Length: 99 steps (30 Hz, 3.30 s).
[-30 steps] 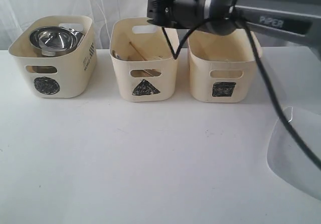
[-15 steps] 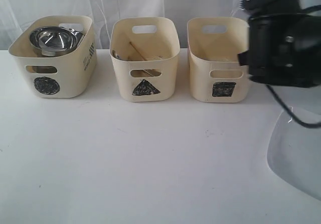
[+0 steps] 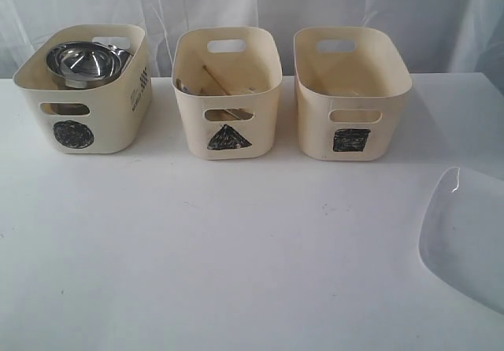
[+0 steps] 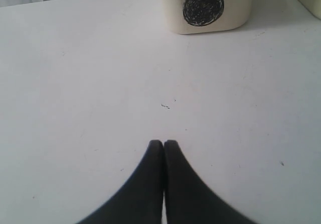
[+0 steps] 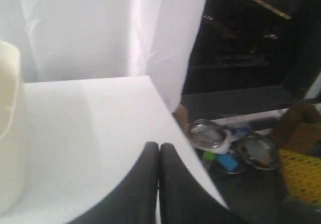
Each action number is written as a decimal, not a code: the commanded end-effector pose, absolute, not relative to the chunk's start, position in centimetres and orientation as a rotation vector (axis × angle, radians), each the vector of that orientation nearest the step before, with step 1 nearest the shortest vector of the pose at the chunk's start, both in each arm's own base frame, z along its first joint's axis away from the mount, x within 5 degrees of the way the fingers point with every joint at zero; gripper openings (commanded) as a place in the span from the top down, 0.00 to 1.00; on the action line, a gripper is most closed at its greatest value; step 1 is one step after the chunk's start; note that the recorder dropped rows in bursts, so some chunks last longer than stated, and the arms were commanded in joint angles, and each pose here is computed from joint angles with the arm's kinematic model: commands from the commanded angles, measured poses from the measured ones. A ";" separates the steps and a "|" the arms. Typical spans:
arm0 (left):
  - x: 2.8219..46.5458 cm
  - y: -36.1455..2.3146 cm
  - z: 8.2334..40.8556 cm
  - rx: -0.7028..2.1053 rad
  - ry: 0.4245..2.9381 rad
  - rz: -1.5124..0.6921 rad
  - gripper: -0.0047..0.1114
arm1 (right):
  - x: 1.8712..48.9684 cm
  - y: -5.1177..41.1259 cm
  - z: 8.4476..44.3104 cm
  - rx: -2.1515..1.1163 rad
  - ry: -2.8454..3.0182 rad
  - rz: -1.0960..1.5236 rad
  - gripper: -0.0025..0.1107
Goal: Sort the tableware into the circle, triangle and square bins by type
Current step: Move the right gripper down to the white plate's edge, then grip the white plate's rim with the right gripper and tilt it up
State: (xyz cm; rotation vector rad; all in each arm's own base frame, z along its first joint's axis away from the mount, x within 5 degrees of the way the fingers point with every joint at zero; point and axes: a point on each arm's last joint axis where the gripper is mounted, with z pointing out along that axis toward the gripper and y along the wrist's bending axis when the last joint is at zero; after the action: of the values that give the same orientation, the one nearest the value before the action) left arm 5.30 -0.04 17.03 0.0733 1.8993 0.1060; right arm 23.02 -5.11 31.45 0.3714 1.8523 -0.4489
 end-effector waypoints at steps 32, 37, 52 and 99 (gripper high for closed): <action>5.3 -0.1 17.0 0.071 1.895 0.103 0.96 | 20.3 -8.4 23.0 0.523 2.801 -0.349 0.98; 5.3 -0.1 17.0 0.071 1.895 0.103 0.96 | 21.2 -10.0 21.4 0.559 3.060 -0.375 0.98; 5.3 -0.1 17.0 0.071 1.895 0.103 0.96 | 22.3 -12.7 20.9 0.660 2.859 -0.759 0.52; 5.3 -0.1 16.9 0.071 1.896 0.102 0.96 | 24.3 -17.2 19.8 0.798 2.404 0.371 0.74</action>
State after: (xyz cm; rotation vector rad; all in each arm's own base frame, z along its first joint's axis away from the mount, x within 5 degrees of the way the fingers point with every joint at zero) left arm 5.30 -0.04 17.03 0.0733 1.8993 0.1060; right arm 24.38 -17.18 19.81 0.8216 2.3934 0.3620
